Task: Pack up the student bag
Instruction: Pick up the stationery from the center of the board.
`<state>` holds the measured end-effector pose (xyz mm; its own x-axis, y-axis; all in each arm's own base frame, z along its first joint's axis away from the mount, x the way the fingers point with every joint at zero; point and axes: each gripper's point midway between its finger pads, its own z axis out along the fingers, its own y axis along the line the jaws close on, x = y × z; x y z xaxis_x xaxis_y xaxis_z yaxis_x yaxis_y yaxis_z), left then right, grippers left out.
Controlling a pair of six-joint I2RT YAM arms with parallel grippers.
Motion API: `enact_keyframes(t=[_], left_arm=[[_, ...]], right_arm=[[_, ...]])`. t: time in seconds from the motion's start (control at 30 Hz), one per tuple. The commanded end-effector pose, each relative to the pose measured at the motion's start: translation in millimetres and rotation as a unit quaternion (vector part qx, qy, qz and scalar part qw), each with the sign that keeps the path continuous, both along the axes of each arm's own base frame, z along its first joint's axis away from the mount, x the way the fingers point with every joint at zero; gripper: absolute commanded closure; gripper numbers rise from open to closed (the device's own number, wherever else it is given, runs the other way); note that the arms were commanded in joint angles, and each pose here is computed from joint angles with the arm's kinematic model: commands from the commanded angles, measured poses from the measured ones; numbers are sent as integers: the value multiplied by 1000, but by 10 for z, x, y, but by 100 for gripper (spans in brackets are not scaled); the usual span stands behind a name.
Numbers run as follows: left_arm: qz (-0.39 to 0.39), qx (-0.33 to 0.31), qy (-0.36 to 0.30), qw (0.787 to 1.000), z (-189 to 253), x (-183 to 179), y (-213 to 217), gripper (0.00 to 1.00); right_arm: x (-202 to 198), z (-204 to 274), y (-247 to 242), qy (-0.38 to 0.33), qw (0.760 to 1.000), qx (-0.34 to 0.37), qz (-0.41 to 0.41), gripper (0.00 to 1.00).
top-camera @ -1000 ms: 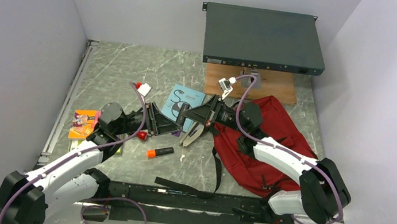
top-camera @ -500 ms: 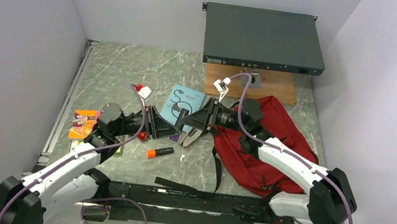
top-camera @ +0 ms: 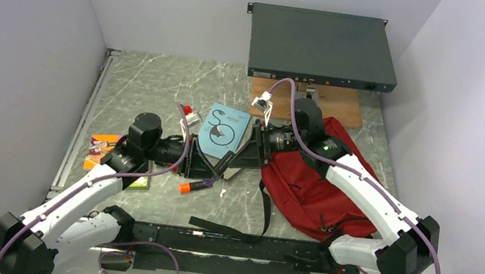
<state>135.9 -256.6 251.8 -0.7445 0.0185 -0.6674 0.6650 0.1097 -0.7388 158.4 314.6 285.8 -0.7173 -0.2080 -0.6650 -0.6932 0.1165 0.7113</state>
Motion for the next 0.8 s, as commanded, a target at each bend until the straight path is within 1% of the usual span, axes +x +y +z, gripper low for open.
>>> enact_keyframes(t=[0.0,0.1,0.33,0.47,0.63,0.77], left_arm=[[-62,25,-20,998,-30,-211,14,100],[-74,23,-19,997,-10,-256,-15,100],[-89,19,-27,995,73,-328,-88,100],[-91,21,-30,995,92,-370,-100,100],[-90,20,-35,995,121,-433,-129,100],[-91,22,-32,995,118,-489,-180,100]], right_arm=[[-174,148,-50,-14,998,9,61,40],[-207,140,-43,-3,997,13,77,42],[-205,126,-25,6,997,12,82,47],[-287,120,-23,18,995,14,100,58],[-315,-5,-65,17,996,-10,90,64],[-438,33,-52,21,995,8,101,80]])
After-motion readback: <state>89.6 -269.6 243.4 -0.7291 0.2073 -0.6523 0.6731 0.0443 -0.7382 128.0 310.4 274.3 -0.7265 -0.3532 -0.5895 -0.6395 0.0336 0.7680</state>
